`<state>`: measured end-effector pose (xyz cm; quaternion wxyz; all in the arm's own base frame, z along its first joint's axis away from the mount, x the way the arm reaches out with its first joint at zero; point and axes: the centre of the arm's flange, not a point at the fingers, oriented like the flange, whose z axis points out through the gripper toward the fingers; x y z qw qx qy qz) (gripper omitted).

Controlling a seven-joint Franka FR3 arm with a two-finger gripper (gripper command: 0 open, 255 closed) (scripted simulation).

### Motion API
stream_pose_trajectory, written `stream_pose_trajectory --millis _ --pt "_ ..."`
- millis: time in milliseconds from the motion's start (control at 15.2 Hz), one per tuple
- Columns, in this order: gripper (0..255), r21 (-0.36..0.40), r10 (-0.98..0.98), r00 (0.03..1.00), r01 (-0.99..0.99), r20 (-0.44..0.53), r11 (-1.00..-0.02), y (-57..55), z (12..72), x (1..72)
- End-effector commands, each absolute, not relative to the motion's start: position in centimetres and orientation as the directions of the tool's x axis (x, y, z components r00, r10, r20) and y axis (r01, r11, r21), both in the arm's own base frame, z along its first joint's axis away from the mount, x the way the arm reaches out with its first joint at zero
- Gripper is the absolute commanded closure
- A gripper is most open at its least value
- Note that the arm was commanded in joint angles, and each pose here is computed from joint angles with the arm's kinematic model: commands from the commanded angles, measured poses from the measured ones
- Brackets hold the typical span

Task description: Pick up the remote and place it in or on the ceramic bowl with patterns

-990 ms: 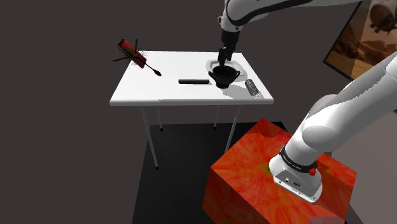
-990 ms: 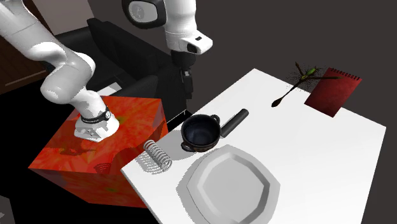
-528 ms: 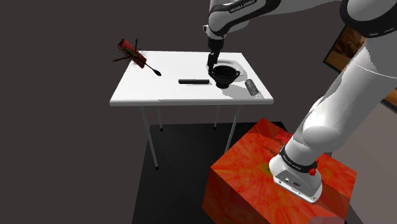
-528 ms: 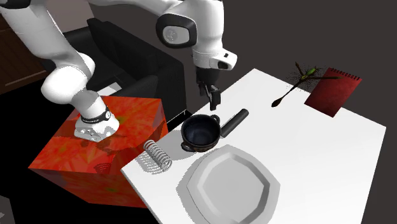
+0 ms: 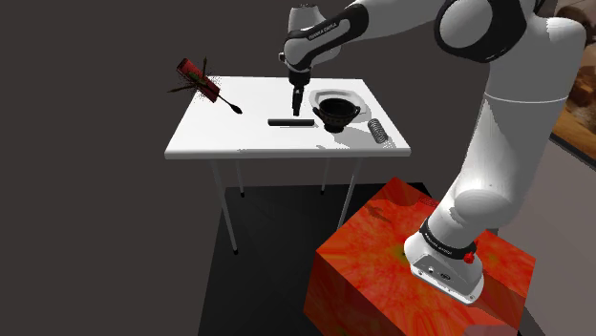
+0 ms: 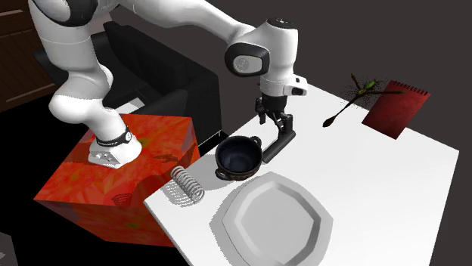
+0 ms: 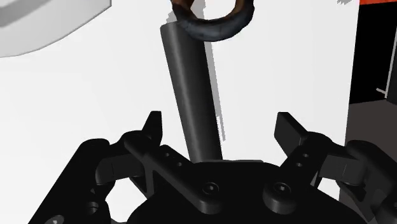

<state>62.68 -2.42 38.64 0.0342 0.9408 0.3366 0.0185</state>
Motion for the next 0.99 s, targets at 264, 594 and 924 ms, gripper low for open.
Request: stream_pose_trajectory --millis 264,594,924 --pt "0 0.081 0.719 0.695 0.716 0.009 -0.693 -0.9 34.9 66.9" --pt "0 0.081 0.719 0.695 0.716 0.009 -0.693 -1.0 32.3 67.1" --pt "0 0.081 0.719 0.695 0.716 0.009 -0.693 -1.1 31.5 67.2"
